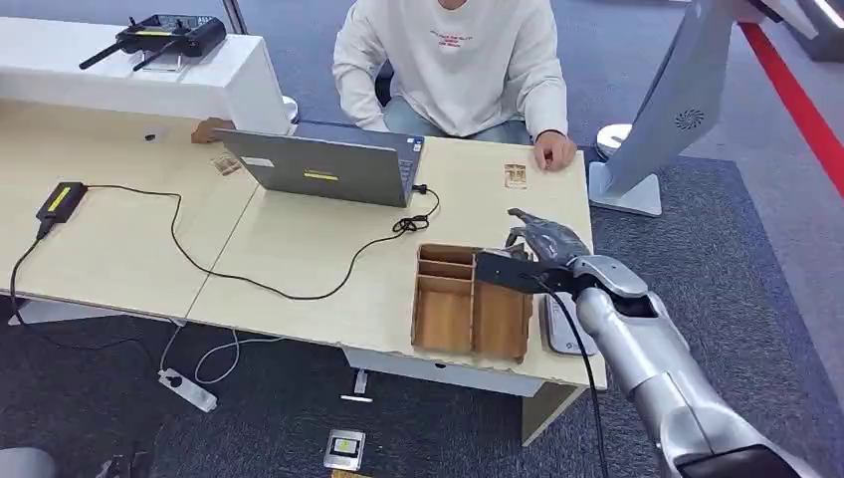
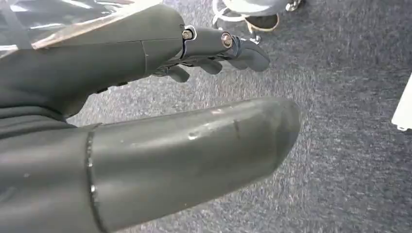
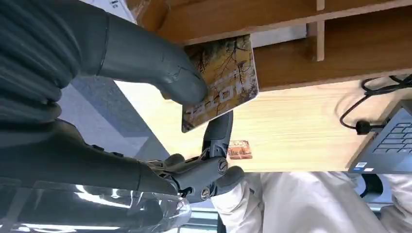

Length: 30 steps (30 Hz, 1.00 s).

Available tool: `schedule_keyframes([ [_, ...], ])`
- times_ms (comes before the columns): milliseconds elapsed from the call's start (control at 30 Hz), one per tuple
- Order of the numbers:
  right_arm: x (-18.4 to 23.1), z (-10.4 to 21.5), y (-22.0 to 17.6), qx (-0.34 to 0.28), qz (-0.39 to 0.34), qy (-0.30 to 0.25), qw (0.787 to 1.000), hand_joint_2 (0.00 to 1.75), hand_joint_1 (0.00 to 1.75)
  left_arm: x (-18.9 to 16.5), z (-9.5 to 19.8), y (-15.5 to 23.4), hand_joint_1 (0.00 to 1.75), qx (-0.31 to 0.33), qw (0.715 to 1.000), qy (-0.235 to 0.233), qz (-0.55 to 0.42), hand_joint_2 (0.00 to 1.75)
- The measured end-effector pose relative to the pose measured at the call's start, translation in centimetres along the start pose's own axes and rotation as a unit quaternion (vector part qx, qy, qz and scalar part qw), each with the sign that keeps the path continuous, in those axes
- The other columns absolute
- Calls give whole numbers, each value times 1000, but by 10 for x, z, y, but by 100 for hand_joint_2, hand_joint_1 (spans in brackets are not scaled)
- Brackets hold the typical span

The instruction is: Pass the card to the sensor for recognition and then transmit it.

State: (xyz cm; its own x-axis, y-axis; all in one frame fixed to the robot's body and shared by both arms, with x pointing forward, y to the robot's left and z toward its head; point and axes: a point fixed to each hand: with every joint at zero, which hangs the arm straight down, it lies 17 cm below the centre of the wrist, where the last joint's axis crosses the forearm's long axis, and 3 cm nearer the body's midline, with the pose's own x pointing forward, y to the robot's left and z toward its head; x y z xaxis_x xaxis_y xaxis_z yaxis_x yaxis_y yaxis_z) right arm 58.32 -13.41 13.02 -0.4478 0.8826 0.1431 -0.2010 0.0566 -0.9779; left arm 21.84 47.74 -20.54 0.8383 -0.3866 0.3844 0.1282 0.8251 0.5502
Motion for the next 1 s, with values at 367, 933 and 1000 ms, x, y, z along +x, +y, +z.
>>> schedule_keyframes([
  [367, -35, 18, -20, -46, -11, 34, 998, 175, 175, 0, -5, 23, 0, 12, 999, -33, -41, 0],
  [933, -84, 78, -182, -216, -2, 57, 975, 175, 175, -6, -7, 18, 0, -17, 993, -45, -105, 0],
  [1000, -83, 83, -192, -229, 0, 53, 972, 175, 175, -6, -7, 18, 0, -19, 993, -49, -110, 0],
])
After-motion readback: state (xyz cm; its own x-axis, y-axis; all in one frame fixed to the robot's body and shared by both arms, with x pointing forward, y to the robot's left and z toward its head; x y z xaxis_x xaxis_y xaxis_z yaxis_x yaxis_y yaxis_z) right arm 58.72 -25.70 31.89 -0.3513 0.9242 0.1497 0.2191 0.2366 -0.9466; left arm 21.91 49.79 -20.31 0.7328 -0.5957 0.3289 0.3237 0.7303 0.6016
